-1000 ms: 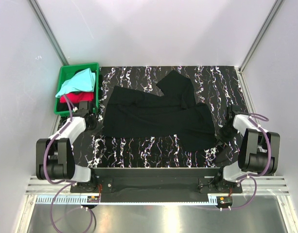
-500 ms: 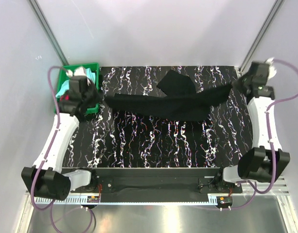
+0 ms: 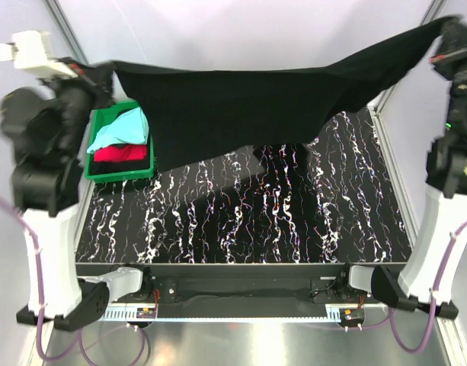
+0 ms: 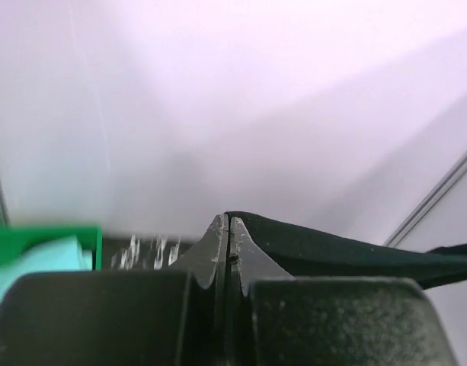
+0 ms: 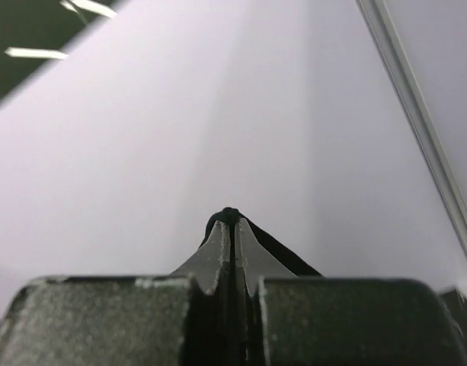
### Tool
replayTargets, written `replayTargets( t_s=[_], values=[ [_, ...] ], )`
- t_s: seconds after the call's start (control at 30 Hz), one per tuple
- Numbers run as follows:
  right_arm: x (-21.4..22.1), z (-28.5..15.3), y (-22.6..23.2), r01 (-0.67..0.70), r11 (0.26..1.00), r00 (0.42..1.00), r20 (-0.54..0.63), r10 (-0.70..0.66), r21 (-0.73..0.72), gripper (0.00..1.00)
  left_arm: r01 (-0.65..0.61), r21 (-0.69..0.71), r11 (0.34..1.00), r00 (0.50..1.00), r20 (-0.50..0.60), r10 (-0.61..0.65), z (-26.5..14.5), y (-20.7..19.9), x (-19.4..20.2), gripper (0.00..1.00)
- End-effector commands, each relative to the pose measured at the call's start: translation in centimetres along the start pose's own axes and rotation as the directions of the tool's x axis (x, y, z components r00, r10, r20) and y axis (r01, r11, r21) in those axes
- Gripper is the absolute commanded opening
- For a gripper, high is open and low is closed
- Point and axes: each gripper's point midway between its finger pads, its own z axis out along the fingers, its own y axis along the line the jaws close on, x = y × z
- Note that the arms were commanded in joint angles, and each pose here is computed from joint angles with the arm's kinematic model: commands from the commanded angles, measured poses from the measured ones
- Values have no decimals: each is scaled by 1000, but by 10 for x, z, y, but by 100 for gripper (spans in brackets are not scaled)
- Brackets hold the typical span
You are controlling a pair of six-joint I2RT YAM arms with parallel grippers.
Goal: Fold and stack the t-shirts
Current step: Flatten the tshirt out
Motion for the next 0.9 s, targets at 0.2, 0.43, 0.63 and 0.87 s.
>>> replayTargets(
  t_s=[0.2,0.43,0.63,0.87],
  values=[
    [-151,-96,95,84,968,919,393,17,-237,0,-92,206,974,922,386,5,-105,-60,-136,0],
    [-154,-63,105,106,954,909,416,21,-279,0,-118,142,983,846,532,25,-78,-52,-158,0],
    [-125,5,89,95,959,923,384,14,-265,0,-119,83,989,840,540,56,-6,-45,-155,0],
    [-76,89,56,86,969,933,360,4,-233,0,-31,3,1000,799,601,23,72,-24,-145,0]
  ],
)
